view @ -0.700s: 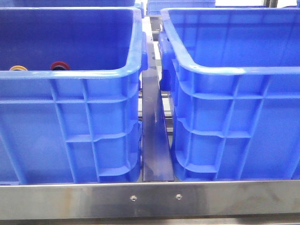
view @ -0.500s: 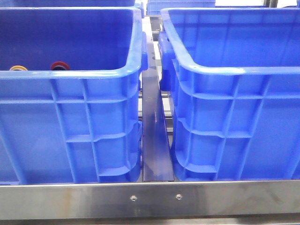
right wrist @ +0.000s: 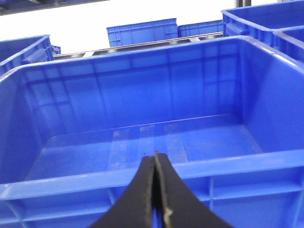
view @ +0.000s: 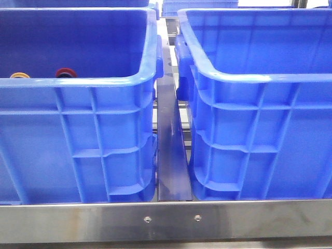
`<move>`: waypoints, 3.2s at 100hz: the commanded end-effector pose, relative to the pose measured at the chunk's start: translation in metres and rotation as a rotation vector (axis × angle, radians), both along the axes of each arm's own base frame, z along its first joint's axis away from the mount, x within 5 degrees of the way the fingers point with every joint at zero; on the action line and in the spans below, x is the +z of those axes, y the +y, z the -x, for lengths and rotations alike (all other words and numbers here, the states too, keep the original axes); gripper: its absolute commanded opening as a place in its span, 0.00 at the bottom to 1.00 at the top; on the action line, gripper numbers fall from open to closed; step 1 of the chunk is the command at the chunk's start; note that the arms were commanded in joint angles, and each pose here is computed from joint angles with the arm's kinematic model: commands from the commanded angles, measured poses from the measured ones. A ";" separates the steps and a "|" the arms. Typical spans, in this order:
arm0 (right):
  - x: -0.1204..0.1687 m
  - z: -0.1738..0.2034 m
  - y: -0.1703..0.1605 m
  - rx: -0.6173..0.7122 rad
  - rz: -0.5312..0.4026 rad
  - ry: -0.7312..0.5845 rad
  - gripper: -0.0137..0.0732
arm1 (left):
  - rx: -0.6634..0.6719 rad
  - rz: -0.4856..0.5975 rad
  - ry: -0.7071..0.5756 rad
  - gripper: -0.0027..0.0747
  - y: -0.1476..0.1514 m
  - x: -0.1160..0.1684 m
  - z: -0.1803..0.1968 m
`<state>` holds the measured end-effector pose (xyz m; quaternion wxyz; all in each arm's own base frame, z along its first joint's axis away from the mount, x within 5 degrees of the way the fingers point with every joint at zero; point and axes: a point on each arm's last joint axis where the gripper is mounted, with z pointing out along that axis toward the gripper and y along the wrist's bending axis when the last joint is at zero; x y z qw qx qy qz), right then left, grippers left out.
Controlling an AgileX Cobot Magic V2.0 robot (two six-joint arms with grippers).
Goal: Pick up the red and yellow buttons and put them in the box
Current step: 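Lower the left gripper into the button bin toward a red-capped button, then grasp the red-capped button with the left gripper and lift it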
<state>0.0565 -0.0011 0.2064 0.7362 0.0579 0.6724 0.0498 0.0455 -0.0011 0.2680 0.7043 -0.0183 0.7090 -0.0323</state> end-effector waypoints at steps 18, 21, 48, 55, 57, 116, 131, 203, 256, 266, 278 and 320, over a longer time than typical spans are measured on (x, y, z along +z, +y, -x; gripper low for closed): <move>0.016 0.005 0.000 -0.004 0.013 -0.134 0.08 | -0.005 0.005 0.127 0.01 -0.001 0.084 -0.020; 0.016 0.005 0.000 -0.004 0.013 -0.134 0.08 | -0.006 0.004 0.173 0.01 -0.001 0.092 -0.026; 0.016 0.005 0.000 -0.004 0.013 -0.134 0.08 | -0.010 -0.001 0.447 0.01 -0.002 0.129 -0.090; 0.016 0.005 0.000 -0.004 0.013 -0.134 0.08 | -0.008 -0.005 0.485 0.01 -0.002 0.128 -0.108; 0.016 0.005 0.000 -0.004 0.013 -0.134 0.08 | -0.008 -0.005 0.495 0.01 -0.002 0.126 -0.113; 0.016 0.005 0.000 -0.004 0.013 -0.134 0.08 | -0.008 -0.006 0.703 0.08 -0.003 0.085 -0.177; 0.016 0.005 0.000 -0.004 0.013 -0.134 0.08 | -0.008 -0.006 0.698 0.43 -0.003 0.085 -0.178; 0.016 0.005 0.000 -0.004 0.013 -0.134 0.08 | -0.241 0.042 0.681 0.78 -0.068 0.071 -0.220; 0.016 0.005 0.000 -0.004 0.013 -0.134 0.08 | -0.247 0.046 0.774 0.78 -0.094 0.044 -0.313; 0.016 0.005 0.000 -0.004 0.013 -0.134 0.08 | -0.245 0.045 0.802 0.78 -0.097 0.033 -0.323; 0.016 0.005 0.000 -0.004 0.013 -0.134 0.08 | -0.241 0.043 0.825 0.78 -0.099 0.020 -0.333; 0.016 0.005 0.000 -0.004 0.013 -0.134 0.08 | -0.235 0.054 0.866 0.57 -0.102 -0.002 -0.344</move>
